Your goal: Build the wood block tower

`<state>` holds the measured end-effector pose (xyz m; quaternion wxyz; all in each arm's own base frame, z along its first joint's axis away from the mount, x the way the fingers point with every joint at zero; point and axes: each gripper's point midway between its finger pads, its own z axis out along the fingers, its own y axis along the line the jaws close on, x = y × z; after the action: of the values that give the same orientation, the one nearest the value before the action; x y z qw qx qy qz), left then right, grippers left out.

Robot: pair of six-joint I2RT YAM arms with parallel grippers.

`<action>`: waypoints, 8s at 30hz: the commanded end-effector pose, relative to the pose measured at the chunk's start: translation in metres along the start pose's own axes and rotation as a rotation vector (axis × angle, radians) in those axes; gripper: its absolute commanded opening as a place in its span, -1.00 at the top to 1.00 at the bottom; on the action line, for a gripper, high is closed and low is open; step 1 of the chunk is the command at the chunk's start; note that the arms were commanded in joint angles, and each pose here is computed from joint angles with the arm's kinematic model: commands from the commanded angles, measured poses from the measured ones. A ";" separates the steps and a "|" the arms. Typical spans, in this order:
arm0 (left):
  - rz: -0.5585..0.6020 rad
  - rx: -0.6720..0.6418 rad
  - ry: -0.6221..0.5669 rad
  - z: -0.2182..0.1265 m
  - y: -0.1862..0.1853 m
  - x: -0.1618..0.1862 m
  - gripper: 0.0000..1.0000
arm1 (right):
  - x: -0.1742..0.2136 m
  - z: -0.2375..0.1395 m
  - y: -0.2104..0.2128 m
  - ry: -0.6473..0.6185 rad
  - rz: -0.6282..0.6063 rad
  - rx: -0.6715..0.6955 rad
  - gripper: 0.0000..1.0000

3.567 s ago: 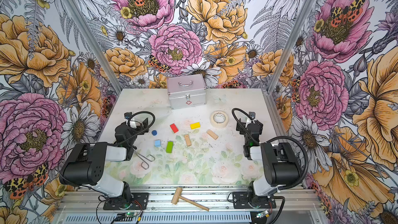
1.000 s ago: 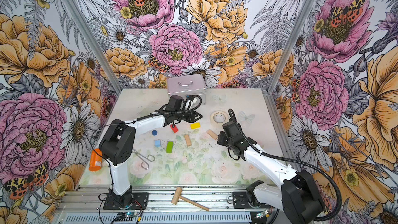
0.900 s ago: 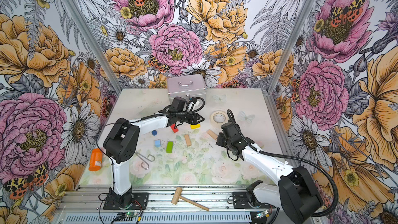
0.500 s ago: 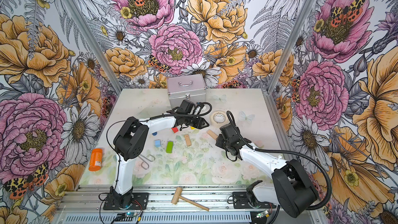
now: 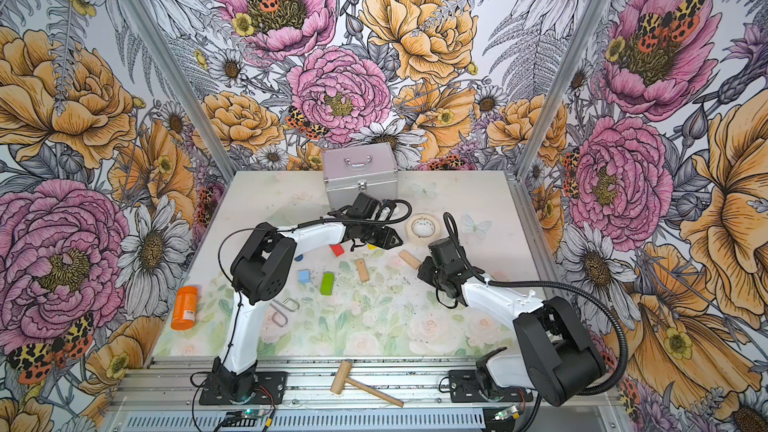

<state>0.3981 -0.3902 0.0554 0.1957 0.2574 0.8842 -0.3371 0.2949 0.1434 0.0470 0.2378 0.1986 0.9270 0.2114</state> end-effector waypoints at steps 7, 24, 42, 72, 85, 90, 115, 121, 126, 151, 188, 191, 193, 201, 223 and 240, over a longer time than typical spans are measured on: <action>0.036 -0.026 0.026 0.009 -0.001 0.002 0.28 | -0.006 0.013 0.012 0.016 0.063 -0.086 0.15; 0.025 -0.019 0.054 0.020 0.000 0.008 0.37 | -0.015 0.025 0.009 0.021 0.108 -0.078 0.25; 0.027 -0.018 0.083 0.027 -0.006 0.015 0.53 | -0.020 0.035 0.013 0.030 0.121 -0.092 0.37; 0.008 -0.049 0.143 0.017 -0.009 0.039 0.71 | -0.016 0.049 0.015 0.082 0.110 -0.085 0.59; -0.025 -0.065 0.179 0.007 -0.009 0.058 0.72 | -0.013 0.056 0.016 0.120 0.086 -0.072 0.57; -0.039 -0.075 0.196 0.005 -0.008 0.068 0.74 | -0.010 0.058 0.017 0.138 0.078 -0.074 0.57; -0.075 -0.170 0.216 -0.014 0.012 0.092 0.79 | 0.021 0.070 0.041 0.222 0.018 -0.087 0.59; -0.078 -0.185 0.206 -0.020 0.015 0.090 0.79 | 0.028 0.072 0.042 0.236 0.016 -0.083 0.58; -0.089 -0.203 0.205 -0.022 0.021 0.092 0.76 | 0.033 0.073 0.043 0.246 0.013 -0.080 0.58; -0.105 -0.233 0.184 -0.033 0.031 0.087 0.56 | 0.045 0.070 0.038 0.260 0.017 -0.062 0.49; -0.094 -0.262 0.140 -0.055 0.029 0.073 0.39 | 0.044 0.066 0.041 0.248 0.001 -0.053 0.41; -0.091 -0.266 0.141 -0.056 0.029 0.073 0.41 | 0.043 0.066 0.042 0.246 -0.001 -0.053 0.41; -0.093 -0.265 0.139 -0.057 0.028 0.072 0.42 | 0.042 0.065 0.043 0.245 -0.003 -0.056 0.40; -0.093 -0.261 0.135 -0.060 0.026 0.071 0.46 | 0.039 0.067 0.048 0.242 -0.013 -0.064 0.39; -0.087 -0.263 0.116 -0.068 0.022 0.065 0.47 | 0.031 0.076 0.055 0.244 -0.036 -0.059 0.38; -0.077 -0.282 0.066 -0.087 0.018 0.048 0.47 | 0.021 0.055 0.055 0.200 -0.040 -0.045 0.08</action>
<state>0.3465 -0.3070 0.0538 0.1536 0.2142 0.9421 -0.2073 0.3356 0.2300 0.0296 0.1664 0.1483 0.9330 0.2826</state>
